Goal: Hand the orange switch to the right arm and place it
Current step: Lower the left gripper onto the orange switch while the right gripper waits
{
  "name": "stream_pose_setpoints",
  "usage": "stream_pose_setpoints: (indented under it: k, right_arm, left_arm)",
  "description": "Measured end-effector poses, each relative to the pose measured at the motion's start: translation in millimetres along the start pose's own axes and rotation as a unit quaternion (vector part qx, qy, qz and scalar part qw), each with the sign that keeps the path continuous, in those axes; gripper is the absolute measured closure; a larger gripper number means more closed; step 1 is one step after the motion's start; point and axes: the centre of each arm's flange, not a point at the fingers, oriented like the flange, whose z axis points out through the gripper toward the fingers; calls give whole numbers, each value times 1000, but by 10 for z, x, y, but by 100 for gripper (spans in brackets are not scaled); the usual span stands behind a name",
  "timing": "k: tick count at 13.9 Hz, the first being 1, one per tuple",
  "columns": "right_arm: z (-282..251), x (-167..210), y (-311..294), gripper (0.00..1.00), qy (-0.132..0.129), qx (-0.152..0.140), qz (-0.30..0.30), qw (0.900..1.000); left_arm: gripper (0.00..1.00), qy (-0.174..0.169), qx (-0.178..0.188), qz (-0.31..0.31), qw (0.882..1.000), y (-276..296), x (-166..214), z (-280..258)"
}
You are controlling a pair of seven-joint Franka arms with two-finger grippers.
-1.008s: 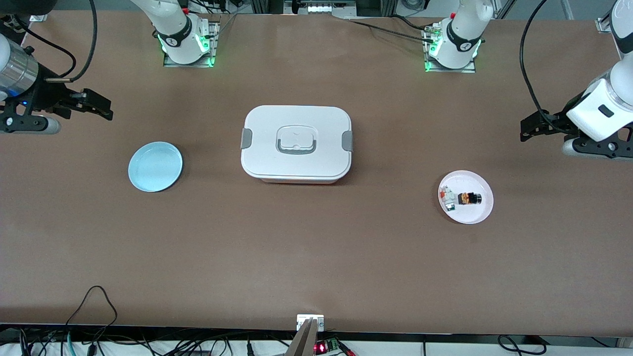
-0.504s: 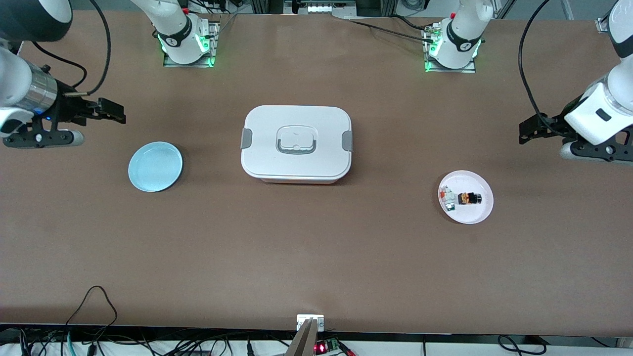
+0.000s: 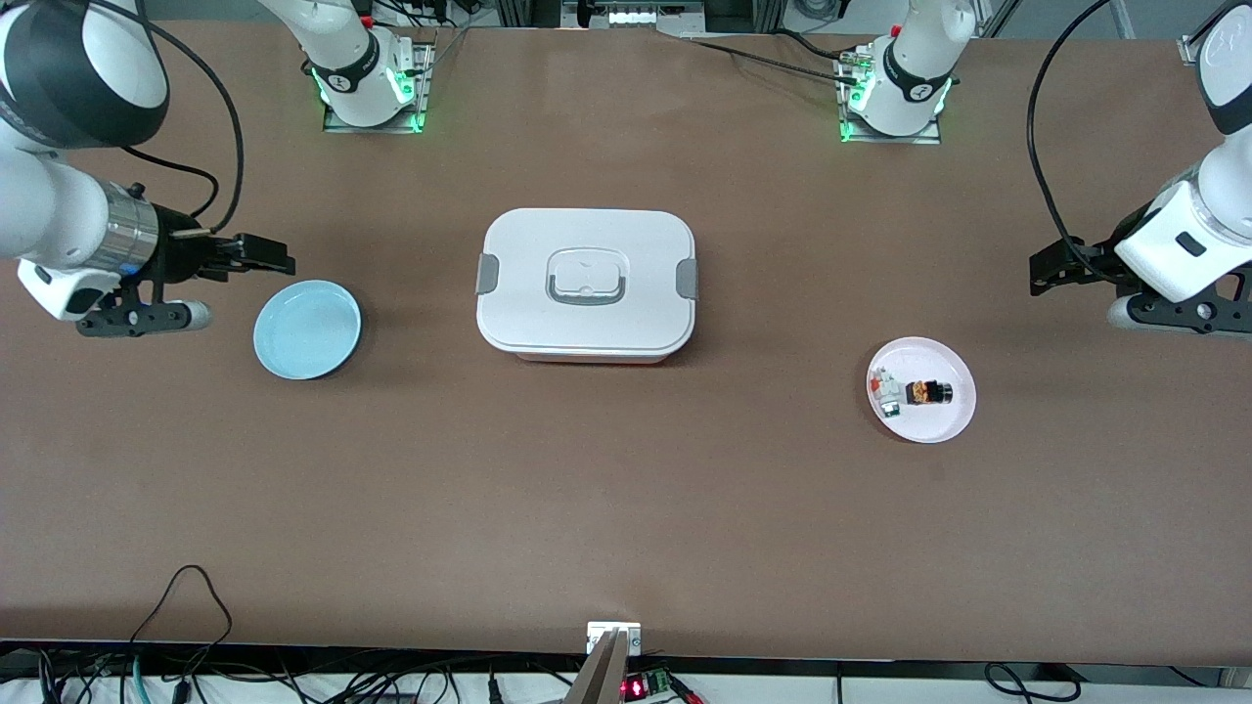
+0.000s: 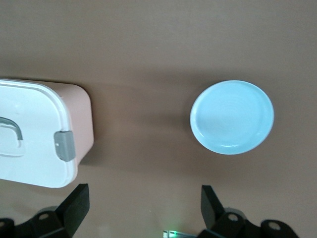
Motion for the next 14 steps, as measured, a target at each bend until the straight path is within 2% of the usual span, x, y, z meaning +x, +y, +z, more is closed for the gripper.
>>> stream_pose_setpoints:
  k: [3,5,7,11,14]
  right_arm:
    - [62,41,-136,0,0,25,-6,1000]
    - [91,64,-150,0,0,31,-6,1000]
    - [141,119,-156,0,3,33,-6,999]
    - [218,203,-384,0,21,39,-21,999]
    - [215,198,-532,0,23,70,-25,997]
  left_arm:
    - [0,2,0,0,1000,-1,1,-15]
    - [0,-2,0,2,1000,19,8,8]
    - [0,-23,-2,7,1000,71,64,202]
    - [0,-90,-10,7,996,36,427,1198]
    - [0,-91,-14,4,996,-33,689,2049]
